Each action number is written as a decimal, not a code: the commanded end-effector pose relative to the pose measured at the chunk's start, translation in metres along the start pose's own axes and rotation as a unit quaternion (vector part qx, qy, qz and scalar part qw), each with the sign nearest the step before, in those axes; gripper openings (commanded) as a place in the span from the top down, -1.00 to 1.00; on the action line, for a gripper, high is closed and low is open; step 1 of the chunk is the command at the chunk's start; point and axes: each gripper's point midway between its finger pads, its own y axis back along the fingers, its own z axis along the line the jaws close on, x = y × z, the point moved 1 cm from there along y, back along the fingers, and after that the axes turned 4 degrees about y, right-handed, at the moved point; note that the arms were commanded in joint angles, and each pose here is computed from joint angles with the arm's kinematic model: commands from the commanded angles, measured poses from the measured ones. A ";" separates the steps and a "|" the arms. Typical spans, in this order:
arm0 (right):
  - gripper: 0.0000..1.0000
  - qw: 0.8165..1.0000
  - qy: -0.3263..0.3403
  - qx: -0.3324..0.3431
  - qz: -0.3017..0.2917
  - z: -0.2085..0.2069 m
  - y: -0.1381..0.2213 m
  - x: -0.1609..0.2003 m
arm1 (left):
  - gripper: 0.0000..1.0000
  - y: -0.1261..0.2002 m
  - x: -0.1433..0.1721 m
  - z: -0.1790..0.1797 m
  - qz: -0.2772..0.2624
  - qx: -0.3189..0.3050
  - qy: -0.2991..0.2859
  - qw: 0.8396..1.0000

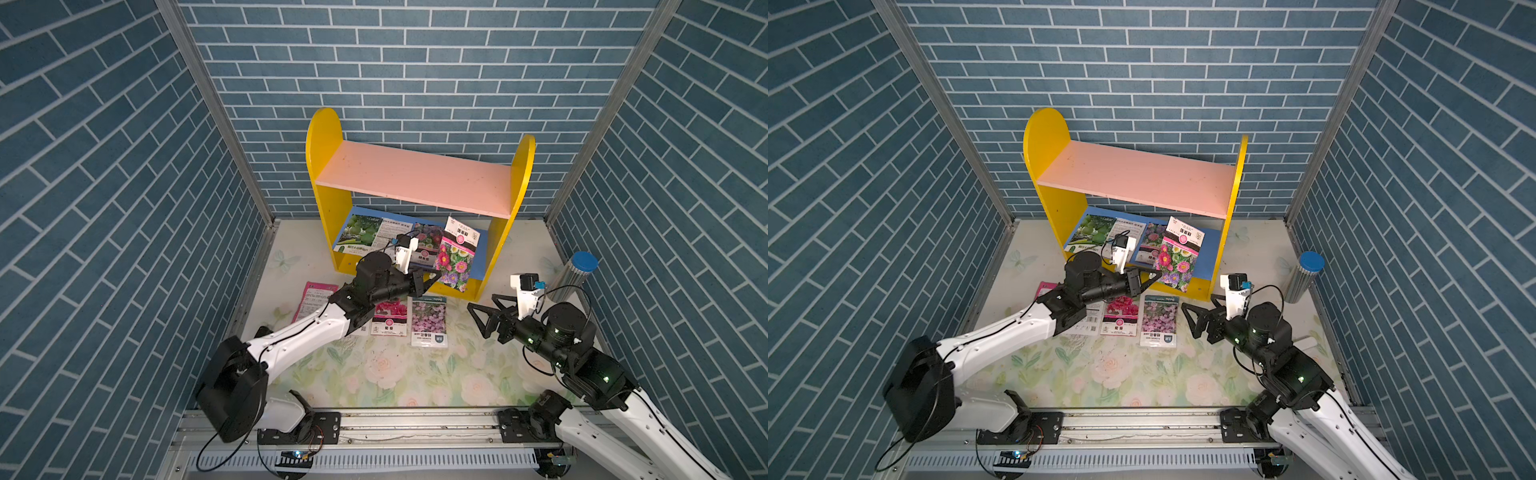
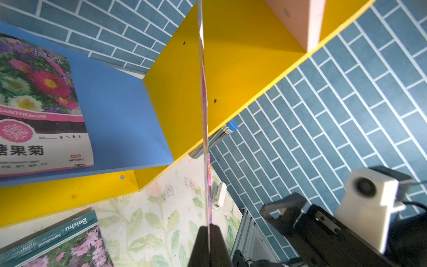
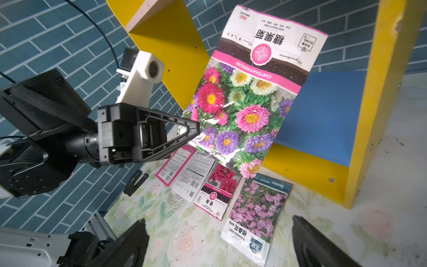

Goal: Take the seed bag off the shelf
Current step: Pick up the seed packet from the shelf.

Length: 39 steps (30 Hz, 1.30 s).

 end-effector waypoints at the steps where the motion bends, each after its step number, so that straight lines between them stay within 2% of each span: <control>1: -0.96 0.996 -0.011 -0.087 -0.028 0.025 -0.004 -0.016 | 1.00 0.020 0.018 -0.004 0.024 -0.002 -0.031 0.999; 7: -0.92 0.972 -0.041 -0.225 -0.057 0.043 0.002 -0.037 | 1.00 0.054 0.024 -0.035 0.004 0.065 -0.053 0.996; 11: -0.91 0.962 -0.042 -0.261 -0.068 0.048 0.007 -0.047 | 1.00 0.074 0.021 -0.055 -0.024 0.099 -0.069 0.992; 15: -0.89 0.955 -0.042 -0.285 -0.067 0.051 0.007 -0.053 | 1.00 0.087 0.022 -0.077 -0.035 0.160 -0.072 0.984; 21: -0.66 0.940 -0.034 -0.331 -0.082 0.065 0.013 -0.068 | 1.00 0.085 0.029 -0.092 -0.025 0.182 -0.078 0.980; 23: -0.45 0.939 -0.033 -0.333 -0.081 0.066 0.013 -0.071 | 1.00 0.083 0.030 -0.093 -0.023 0.183 -0.078 0.980; 27: 0.12 0.939 -0.032 -0.333 -0.084 0.066 0.013 -0.072 | 1.00 0.081 0.030 -0.092 -0.025 0.178 -0.078 0.981; 34: 1.00 0.940 -0.035 -0.329 -0.083 0.065 0.013 -0.071 | 0.99 0.072 0.032 -0.080 -0.018 0.153 -0.069 0.986; 39: 1.00 0.950 -0.042 -0.301 -0.068 0.057 0.008 -0.064 | 0.06 0.066 0.025 -0.066 -0.014 0.086 -0.078 0.993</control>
